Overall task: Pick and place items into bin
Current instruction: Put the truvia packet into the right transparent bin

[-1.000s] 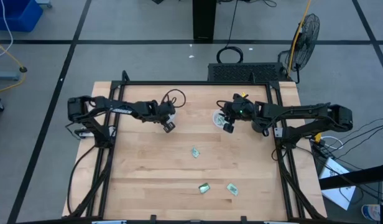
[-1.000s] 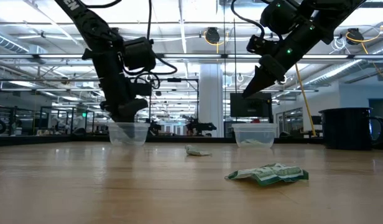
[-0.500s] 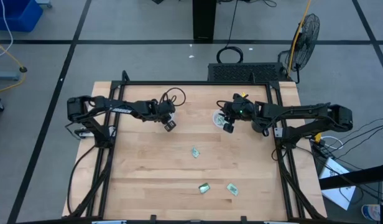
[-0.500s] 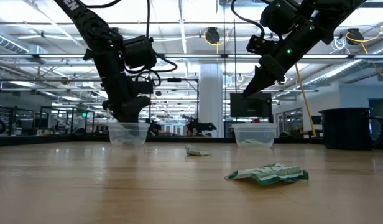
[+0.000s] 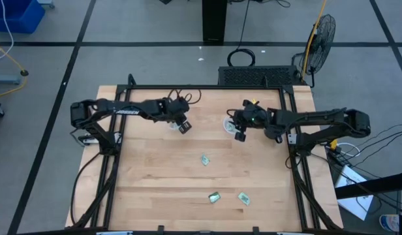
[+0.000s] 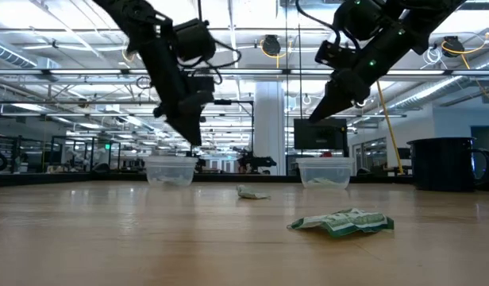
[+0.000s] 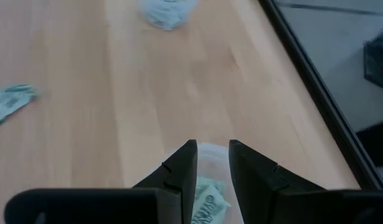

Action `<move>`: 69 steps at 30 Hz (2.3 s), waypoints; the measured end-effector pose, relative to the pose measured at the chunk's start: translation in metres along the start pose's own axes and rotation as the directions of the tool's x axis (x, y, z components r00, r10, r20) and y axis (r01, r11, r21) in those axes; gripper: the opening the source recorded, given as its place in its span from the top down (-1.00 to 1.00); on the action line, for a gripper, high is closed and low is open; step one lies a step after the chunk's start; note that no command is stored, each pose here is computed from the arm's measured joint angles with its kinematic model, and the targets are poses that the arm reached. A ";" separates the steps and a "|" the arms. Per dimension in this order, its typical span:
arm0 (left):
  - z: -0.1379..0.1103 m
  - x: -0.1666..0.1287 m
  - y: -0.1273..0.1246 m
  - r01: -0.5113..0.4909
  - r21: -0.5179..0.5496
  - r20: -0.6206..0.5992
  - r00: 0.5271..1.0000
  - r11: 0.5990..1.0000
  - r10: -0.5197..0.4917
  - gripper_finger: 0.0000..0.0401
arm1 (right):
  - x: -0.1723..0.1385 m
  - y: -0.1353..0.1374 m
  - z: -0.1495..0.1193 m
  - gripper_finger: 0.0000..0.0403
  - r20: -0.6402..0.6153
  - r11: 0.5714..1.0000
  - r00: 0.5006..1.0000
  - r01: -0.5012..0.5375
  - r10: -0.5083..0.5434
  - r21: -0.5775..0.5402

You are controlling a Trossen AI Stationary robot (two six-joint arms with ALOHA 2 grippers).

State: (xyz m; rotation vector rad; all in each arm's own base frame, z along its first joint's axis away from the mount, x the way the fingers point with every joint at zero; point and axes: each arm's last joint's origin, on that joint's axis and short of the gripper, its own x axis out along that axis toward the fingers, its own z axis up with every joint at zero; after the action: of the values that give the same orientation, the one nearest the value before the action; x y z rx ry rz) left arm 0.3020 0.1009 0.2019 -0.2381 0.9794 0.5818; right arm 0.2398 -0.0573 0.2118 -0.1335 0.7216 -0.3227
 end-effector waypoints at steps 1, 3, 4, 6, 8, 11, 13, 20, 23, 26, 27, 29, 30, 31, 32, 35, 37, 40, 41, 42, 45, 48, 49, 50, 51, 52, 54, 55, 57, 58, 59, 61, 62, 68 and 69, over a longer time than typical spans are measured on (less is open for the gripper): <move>0.005 -0.004 -0.001 0.002 0.015 0.001 1.000 1.000 -0.002 0.59 | -0.001 0.003 0.000 0.56 0.003 1.000 1.000 -0.009 0.009 -0.019; 0.013 -0.013 -0.003 0.002 0.035 -0.004 1.000 0.999 -0.002 0.60 | -0.003 0.009 0.002 0.56 0.011 0.999 1.000 -0.028 0.029 -0.046; 0.017 -0.017 -0.004 0.003 0.040 -0.006 1.000 0.999 -0.003 0.60 | -0.005 0.012 0.003 0.56 0.019 0.998 0.999 -0.039 0.040 -0.056; 0.025 -0.026 -0.007 0.007 0.042 -0.003 1.000 0.999 -0.007 0.60 | -0.010 0.021 0.004 0.56 0.027 0.995 0.997 -0.065 0.068 -0.072; 0.033 -0.034 -0.012 0.020 0.039 0.021 1.000 0.999 -0.021 0.60 | -0.017 0.030 0.003 0.56 0.015 0.991 0.994 -0.103 0.105 -0.088; 0.040 -0.043 -0.021 0.051 0.052 0.059 0.997 0.997 -0.054 0.60 | -0.030 0.045 0.001 0.56 0.006 0.981 0.986 -0.163 0.164 -0.109; 0.043 -0.046 -0.027 0.066 0.071 0.086 0.994 0.995 -0.072 0.60 | -0.040 0.056 -0.001 0.56 -0.004 0.970 0.978 -0.207 0.209 -0.125; 0.037 -0.051 -0.046 0.100 0.124 0.093 0.989 0.987 -0.112 0.60 | -0.061 0.094 -0.010 0.56 -0.044 0.930 0.939 -0.345 0.342 -0.124; 0.034 -0.054 -0.055 0.116 0.145 0.091 0.987 0.983 -0.130 0.60 | -0.064 0.108 -0.009 0.56 -0.019 0.913 0.922 -0.386 0.387 -0.131; 0.030 -0.057 -0.064 0.134 0.158 0.089 0.985 0.978 -0.149 0.60 | -0.060 0.121 -0.005 0.56 0.034 0.901 0.907 -0.412 0.420 -0.138; 0.029 -0.058 -0.067 0.141 0.157 0.088 0.984 0.978 -0.156 0.60 | -0.058 0.125 -0.004 0.56 0.043 0.898 0.903 -0.417 0.427 -0.142; 0.027 -0.060 -0.073 0.153 0.164 0.087 0.982 0.975 -0.168 0.60 | -0.051 0.132 -0.002 0.56 0.068 0.893 0.898 -0.421 0.435 -0.158; 0.025 -0.061 -0.076 0.159 0.166 0.086 0.981 0.973 -0.175 0.60 | -0.048 0.134 -0.002 0.56 0.073 0.892 0.897 -0.420 0.436 -0.168; 0.024 -0.062 -0.079 0.165 0.166 0.085 0.980 0.972 -0.181 0.60 | -0.045 0.136 -0.002 0.56 0.070 0.892 0.898 -0.417 0.434 -0.176; 0.023 -0.063 -0.082 0.172 0.166 0.084 0.979 0.971 -0.187 0.60 | -0.042 0.137 -0.002 0.56 0.071 0.893 0.899 -0.414 0.431 -0.177; 0.018 -0.067 -0.092 0.202 0.156 0.077 0.973 0.967 -0.216 0.60 | -0.038 0.139 -0.005 0.56 0.052 0.894 0.903 -0.411 0.426 -0.180; 0.015 -0.069 -0.098 0.230 0.159 0.066 0.968 0.960 -0.243 0.60 | -0.037 0.139 -0.005 0.56 0.053 0.894 0.903 -0.411 0.426 -0.180; 0.010 -0.073 -0.107 0.253 0.164 0.063 0.962 0.954 -0.266 0.60 | -0.037 0.139 -0.004 0.56 0.055 0.895 0.903 -0.413 0.427 -0.166; 0.009 -0.075 -0.110 0.260 0.171 0.064 0.960 0.951 -0.273 0.60 | -0.037 0.139 -0.004 0.56 0.055 0.896 0.903 -0.413 0.427 -0.162; 0.007 -0.076 -0.113 0.266 0.178 0.065 0.958 0.947 -0.281 0.60 | -0.037 0.139 -0.004 0.56 0.055 0.897 0.903 -0.414 0.426 -0.157; 0.004 -0.076 -0.123 0.287 0.182 0.074 0.950 0.941 -0.304 0.60 | -0.037 0.139 -0.005 0.56 0.048 0.897 0.904 -0.414 0.425 -0.156; 0.000 -0.070 -0.136 0.299 0.192 0.077 0.945 0.935 -0.318 0.60 | -0.037 0.139 -0.005 0.56 0.046 0.897 0.904 -0.414 0.426 -0.157; -0.001 -0.067 -0.140 0.304 0.198 0.081 0.942 0.932 -0.325 0.60 | -0.038 0.140 -0.005 0.56 0.046 0.896 0.903 -0.415 0.426 -0.157; -0.001 -0.064 -0.145 0.312 0.202 0.092 0.938 0.928 -0.335 0.60 | -0.038 0.140 -0.005 0.56 0.044 0.895 0.903 -0.417 0.428 -0.157; -0.002 -0.061 -0.149 0.315 0.206 0.092 0.937 0.927 -0.338 0.60 | -0.038 0.140 -0.006 0.56 0.037 0.890 0.899 -0.426 0.437 -0.160; -0.004 -0.056 -0.152 0.313 0.211 0.080 0.939 0.926 -0.335 0.60 | -0.039 0.141 -0.007 0.56 0.023 0.880 0.890 -0.446 0.455 -0.163; -0.007 -0.048 -0.158 0.315 0.217 0.076 0.938 0.924 -0.338 0.60 | -0.041 0.144 -0.012 0.56 -0.023 0.854 0.867 -0.494 0.497 -0.165; -0.007 -0.046 -0.159 0.314 0.219 0.071 0.939 0.924 -0.336 0.60 | -0.043 0.147 -0.015 0.56 -0.053 0.841 0.856 -0.516 0.515 -0.163; -0.009 -0.042 -0.160 0.308 0.219 0.063 0.942 0.926 -0.329 0.60 | -0.046 0.152 -0.022 0.56 -0.100 0.826 0.842 -0.539 0.530 -0.164; -0.008 -0.040 -0.161 0.310 0.216 0.067 0.941 0.926 -0.331 0.60 | -0.048 0.155 -0.027 0.56 -0.118 0.820 0.836 -0.548 0.535 -0.167; -0.009 -0.039 -0.161 0.308 0.215 0.063 0.943 0.927 -0.327 0.60 | -0.050 0.158 -0.033 0.56 -0.135 0.814 0.831 -0.556 0.540 -0.169; -0.009 -0.037 -0.161 0.305 0.214 0.059 0.944 0.928 -0.324 0.60 | -0.053 0.164 -0.043 0.56 -0.149 0.798 0.814 -0.581 0.562 -0.161; -0.008 -0.037 -0.161 0.307 0.215 0.067 0.942 0.927 -0.328 0.60 | -0.054 0.167 -0.049 0.56 -0.155 0.786 0.800 -0.599 0.580 -0.153; -0.005 -0.038 -0.158 0.306 0.211 0.080 0.941 0.928 -0.329 0.60 | -0.059 0.180 -0.071 0.54 -0.054 0.724 0.734 -0.678 0.677 -0.129; -0.005 -0.037 -0.158 0.306 0.210 0.080 0.941 0.929 -0.328 0.60 | -0.060 0.181 -0.072 0.52 -0.027 0.716 0.725 -0.685 0.689 -0.133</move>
State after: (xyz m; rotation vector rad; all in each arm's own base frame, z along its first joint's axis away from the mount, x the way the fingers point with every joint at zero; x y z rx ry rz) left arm 0.3720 -0.0447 0.2202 -0.1817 0.8578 0.1977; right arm 0.1934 0.1327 0.1540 0.0137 0.7189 0.4539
